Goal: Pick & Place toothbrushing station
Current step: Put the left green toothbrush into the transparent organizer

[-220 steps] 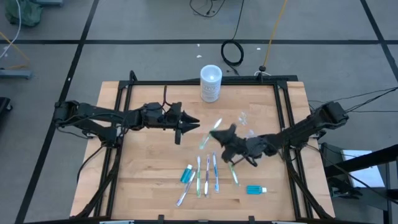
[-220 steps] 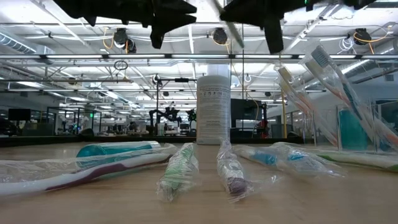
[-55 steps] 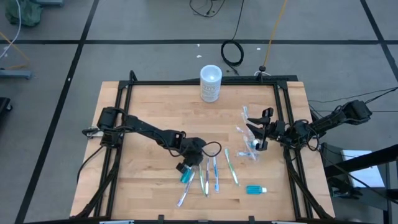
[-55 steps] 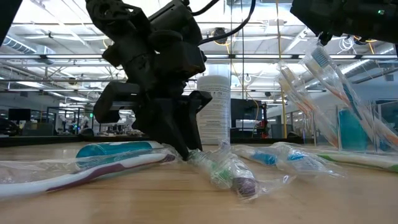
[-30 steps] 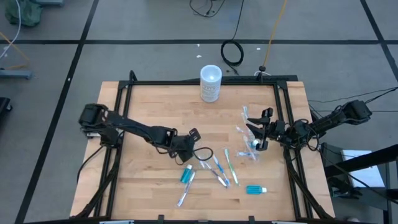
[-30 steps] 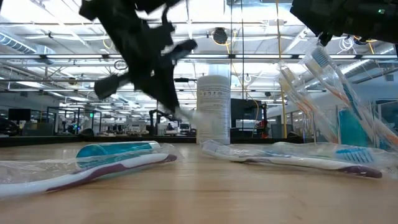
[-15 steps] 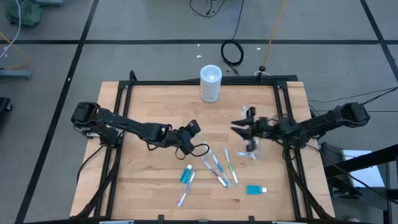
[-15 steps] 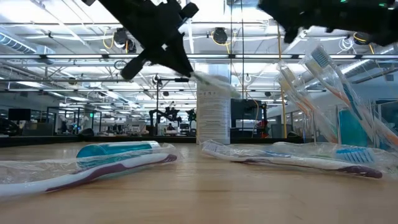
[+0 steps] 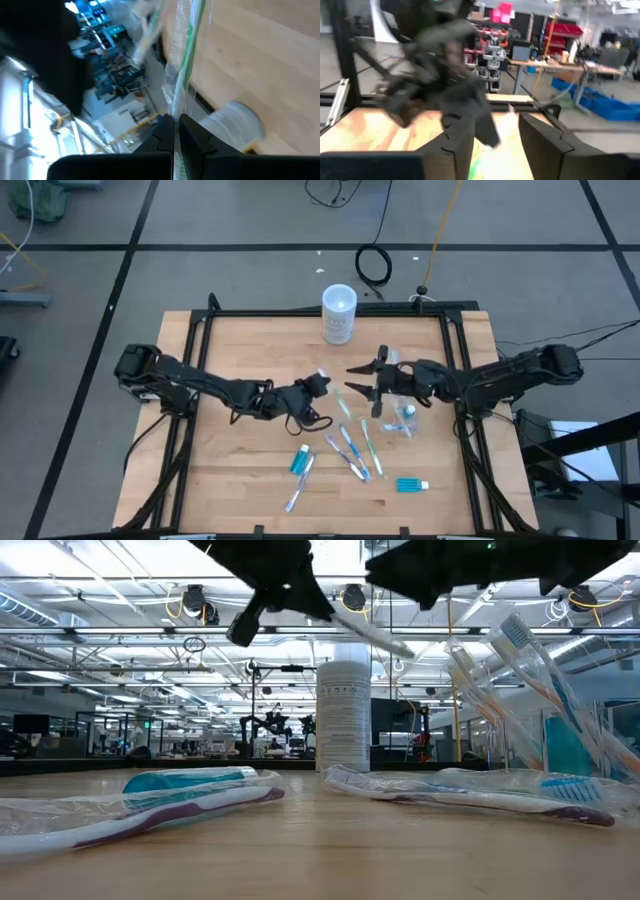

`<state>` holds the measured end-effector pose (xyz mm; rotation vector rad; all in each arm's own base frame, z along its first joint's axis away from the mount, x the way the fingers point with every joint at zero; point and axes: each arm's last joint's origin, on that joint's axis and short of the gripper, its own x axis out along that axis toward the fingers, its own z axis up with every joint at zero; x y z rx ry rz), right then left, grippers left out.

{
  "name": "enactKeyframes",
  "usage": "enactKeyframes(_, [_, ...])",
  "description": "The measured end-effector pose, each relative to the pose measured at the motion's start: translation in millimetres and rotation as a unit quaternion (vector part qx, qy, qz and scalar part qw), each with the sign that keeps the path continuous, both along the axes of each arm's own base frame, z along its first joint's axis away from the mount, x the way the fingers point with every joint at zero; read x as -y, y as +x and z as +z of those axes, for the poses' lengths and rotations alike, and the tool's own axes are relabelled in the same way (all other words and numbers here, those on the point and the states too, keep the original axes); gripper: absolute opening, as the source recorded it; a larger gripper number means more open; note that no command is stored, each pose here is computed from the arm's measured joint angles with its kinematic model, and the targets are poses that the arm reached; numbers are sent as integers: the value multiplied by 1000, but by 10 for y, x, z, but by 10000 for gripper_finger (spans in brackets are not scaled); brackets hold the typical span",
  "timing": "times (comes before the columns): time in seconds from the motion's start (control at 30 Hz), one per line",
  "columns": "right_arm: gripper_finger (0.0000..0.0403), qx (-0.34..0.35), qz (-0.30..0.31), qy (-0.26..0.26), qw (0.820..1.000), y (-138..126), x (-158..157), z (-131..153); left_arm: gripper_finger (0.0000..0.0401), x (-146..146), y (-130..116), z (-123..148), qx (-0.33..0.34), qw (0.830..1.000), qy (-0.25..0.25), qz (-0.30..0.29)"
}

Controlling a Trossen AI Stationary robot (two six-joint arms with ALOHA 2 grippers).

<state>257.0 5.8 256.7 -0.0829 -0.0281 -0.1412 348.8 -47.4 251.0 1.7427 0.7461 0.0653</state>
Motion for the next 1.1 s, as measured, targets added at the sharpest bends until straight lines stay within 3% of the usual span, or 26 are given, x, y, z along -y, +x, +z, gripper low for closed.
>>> enactKeyframes(0.27, [208, -4, -26, 125, 992, 63, 183, -114, 18, 62, 47, 125, 24, 996, 62, -54])
enactKeyframes(0.5, [212, -12, 64, 193, 979, 63, 230, -119, 13, 18, 71, 164, 18, 991, 104, -77])
enactKeyframes(0.73, [212, -13, 55, 193, 980, 60, 256, -123, 11, -103, 103, 233, 26, 986, 148, -78])
enactKeyframes(1.1, [188, -9, 43, 164, 985, 60, 260, -116, 20, -268, 142, 287, 47, 979, 161, -117])
